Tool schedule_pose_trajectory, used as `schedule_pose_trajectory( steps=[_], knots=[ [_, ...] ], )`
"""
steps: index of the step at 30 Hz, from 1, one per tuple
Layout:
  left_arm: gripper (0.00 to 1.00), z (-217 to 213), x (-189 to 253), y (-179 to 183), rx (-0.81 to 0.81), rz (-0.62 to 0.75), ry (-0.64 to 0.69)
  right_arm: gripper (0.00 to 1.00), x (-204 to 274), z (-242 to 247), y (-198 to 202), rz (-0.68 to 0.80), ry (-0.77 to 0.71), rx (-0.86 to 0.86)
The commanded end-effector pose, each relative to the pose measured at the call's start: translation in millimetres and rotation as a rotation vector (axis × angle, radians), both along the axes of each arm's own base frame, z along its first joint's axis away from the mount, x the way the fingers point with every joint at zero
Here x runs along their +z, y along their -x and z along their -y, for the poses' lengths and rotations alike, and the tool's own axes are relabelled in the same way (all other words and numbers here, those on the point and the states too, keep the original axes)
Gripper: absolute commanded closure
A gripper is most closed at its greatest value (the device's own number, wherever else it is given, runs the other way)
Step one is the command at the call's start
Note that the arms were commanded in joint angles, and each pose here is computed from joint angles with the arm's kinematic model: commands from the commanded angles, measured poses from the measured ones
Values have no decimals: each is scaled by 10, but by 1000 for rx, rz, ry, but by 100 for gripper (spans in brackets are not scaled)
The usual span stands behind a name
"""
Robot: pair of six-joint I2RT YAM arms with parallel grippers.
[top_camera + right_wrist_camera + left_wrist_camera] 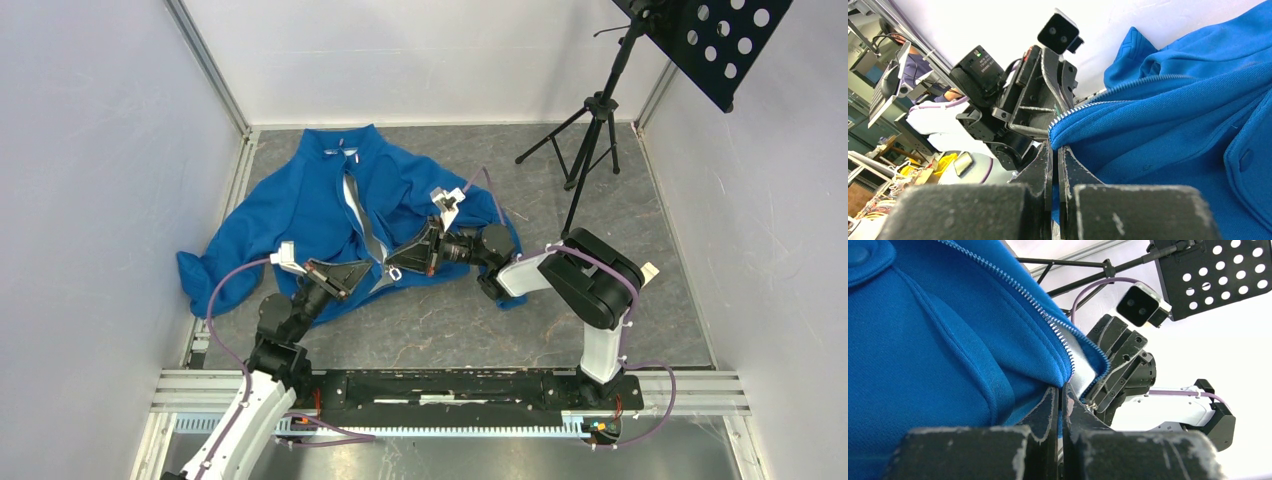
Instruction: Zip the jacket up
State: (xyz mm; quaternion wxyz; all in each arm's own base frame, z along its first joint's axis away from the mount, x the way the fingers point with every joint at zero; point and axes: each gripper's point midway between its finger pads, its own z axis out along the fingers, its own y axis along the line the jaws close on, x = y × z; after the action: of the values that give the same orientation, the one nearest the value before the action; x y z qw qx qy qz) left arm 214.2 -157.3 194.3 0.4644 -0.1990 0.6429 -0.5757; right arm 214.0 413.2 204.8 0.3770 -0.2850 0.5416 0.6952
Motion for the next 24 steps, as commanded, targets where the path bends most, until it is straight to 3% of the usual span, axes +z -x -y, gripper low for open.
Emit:
schedule_pose_trajectory(
  steps=[1,24],
  knots=[
    [98,38,222,72,-45,62,87,100,979,255,311,389,-375,31],
    [98,32,294,97,-52,73,109,100,956,240,258,374,-376,9]
  ],
)
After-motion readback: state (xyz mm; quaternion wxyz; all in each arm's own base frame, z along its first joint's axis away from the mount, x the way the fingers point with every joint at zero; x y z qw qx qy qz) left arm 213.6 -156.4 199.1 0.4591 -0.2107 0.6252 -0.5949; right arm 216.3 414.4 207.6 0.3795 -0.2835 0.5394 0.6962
